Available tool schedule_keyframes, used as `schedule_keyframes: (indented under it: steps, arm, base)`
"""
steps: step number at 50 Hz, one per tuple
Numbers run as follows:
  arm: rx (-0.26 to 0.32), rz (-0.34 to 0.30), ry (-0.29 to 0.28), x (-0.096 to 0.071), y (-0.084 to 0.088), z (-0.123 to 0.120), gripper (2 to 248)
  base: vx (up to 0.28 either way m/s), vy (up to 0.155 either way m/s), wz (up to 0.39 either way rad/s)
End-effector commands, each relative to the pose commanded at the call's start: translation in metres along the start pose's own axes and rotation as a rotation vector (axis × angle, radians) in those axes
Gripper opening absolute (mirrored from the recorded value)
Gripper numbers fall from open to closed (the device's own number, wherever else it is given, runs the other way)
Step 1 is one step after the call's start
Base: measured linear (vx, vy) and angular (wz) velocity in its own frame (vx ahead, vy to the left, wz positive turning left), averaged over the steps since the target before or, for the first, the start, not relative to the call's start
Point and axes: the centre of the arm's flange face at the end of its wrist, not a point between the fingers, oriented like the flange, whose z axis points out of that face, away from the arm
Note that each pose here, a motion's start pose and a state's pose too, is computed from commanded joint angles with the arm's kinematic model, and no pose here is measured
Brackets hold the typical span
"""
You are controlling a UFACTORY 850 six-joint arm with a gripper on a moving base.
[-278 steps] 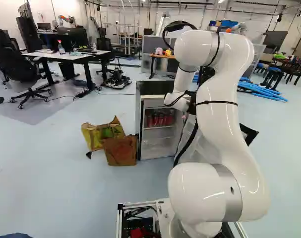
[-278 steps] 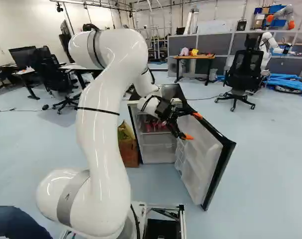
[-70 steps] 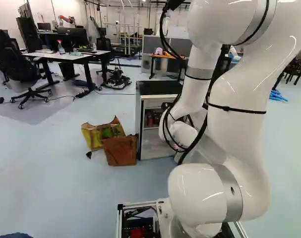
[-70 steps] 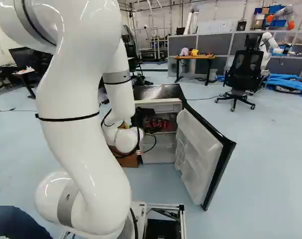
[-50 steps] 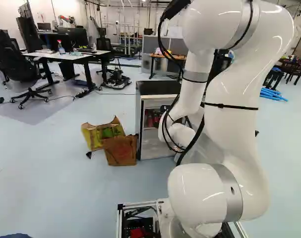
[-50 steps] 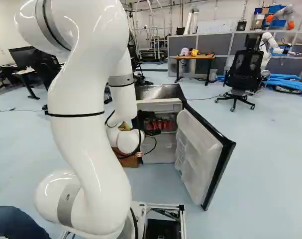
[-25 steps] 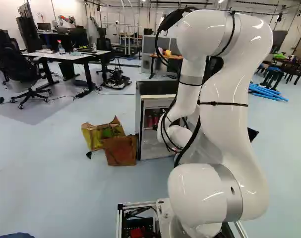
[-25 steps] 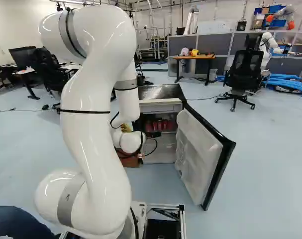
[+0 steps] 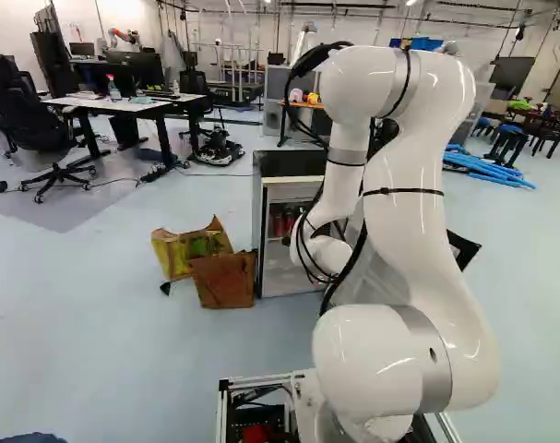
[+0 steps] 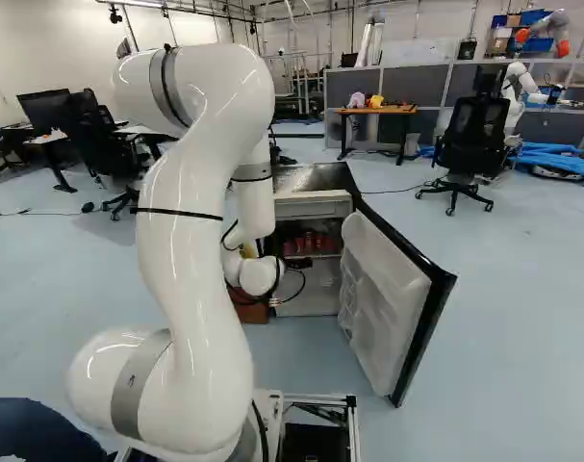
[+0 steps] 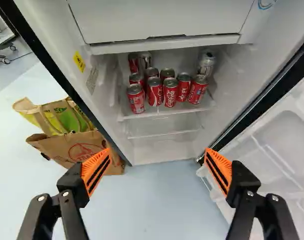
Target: Grab a drink from the fridge
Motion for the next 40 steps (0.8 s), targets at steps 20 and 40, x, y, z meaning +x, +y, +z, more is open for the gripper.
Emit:
schedule_keyframes:
  steps: [20,40]
  arm:
    - [0.037,-0.014,0.009,-0.009,0.001,0.031,247]
    - [0.065,-0.021,0.017,-0.02,0.006,0.062,247]
  base:
    - [0.0,0.0,0.0]
    - [0.0,0.0,0.0]
